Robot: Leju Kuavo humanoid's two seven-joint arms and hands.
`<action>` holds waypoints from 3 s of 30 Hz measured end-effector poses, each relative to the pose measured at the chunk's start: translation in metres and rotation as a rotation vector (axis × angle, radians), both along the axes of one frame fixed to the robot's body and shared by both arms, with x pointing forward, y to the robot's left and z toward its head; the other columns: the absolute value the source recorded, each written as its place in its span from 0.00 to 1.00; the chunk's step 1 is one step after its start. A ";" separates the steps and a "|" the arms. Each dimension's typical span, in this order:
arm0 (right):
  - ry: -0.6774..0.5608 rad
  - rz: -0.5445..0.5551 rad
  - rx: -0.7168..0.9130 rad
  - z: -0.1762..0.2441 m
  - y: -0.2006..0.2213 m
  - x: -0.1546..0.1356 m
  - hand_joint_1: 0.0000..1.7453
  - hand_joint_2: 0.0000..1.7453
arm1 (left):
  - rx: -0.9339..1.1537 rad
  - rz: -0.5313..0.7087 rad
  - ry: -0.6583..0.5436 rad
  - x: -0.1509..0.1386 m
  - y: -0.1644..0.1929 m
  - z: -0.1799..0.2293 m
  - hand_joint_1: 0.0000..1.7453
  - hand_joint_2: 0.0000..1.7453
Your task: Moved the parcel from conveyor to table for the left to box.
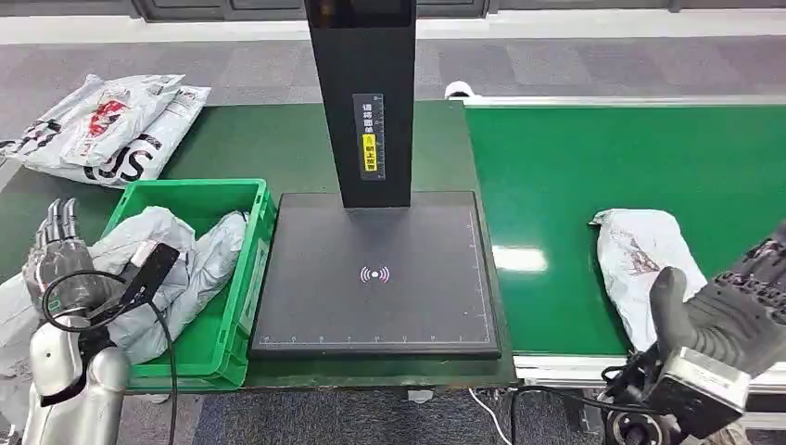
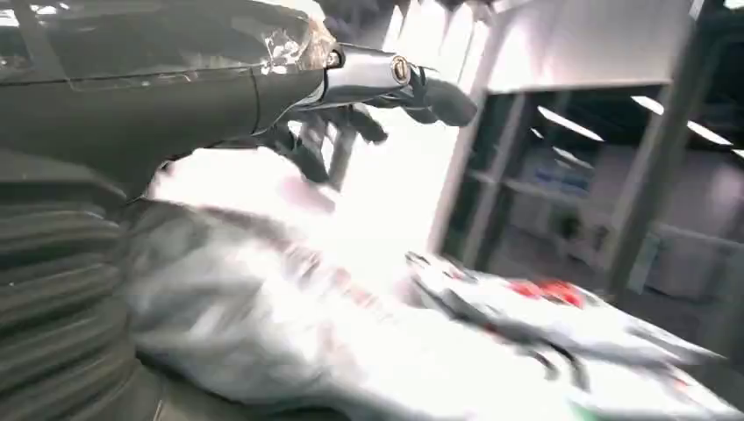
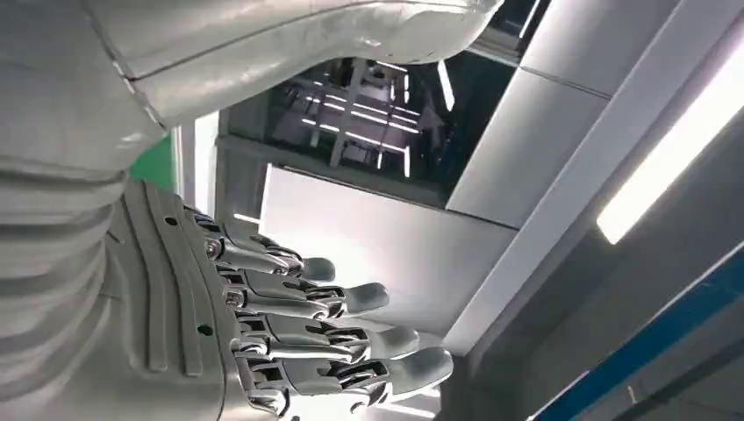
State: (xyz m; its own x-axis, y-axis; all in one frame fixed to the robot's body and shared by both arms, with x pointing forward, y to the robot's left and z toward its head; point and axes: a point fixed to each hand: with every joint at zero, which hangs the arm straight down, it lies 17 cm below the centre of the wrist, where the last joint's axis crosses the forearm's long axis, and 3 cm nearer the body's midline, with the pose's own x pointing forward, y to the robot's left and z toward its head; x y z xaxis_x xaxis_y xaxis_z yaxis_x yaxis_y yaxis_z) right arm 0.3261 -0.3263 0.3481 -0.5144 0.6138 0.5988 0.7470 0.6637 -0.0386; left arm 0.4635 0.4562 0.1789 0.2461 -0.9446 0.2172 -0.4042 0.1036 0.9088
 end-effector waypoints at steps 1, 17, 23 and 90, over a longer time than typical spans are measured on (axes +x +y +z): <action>0.000 0.002 0.000 0.000 0.000 0.000 0.00 1.00 | -0.025 -0.031 -0.004 0.005 -0.010 0.000 0.00 1.00; 0.054 0.021 0.021 -0.011 0.002 0.029 0.00 1.00 | -0.592 -0.632 -0.140 0.071 -0.197 0.058 0.00 1.00; 0.331 -0.038 -0.033 -0.060 0.004 0.066 0.00 1.00 | -0.850 -0.893 -0.128 0.061 -0.282 0.083 0.00 1.00; 1.400 -0.331 -0.071 -0.416 -0.124 0.060 1.00 1.00 | -1.085 -1.160 -0.151 -0.012 -0.376 0.104 0.00 1.00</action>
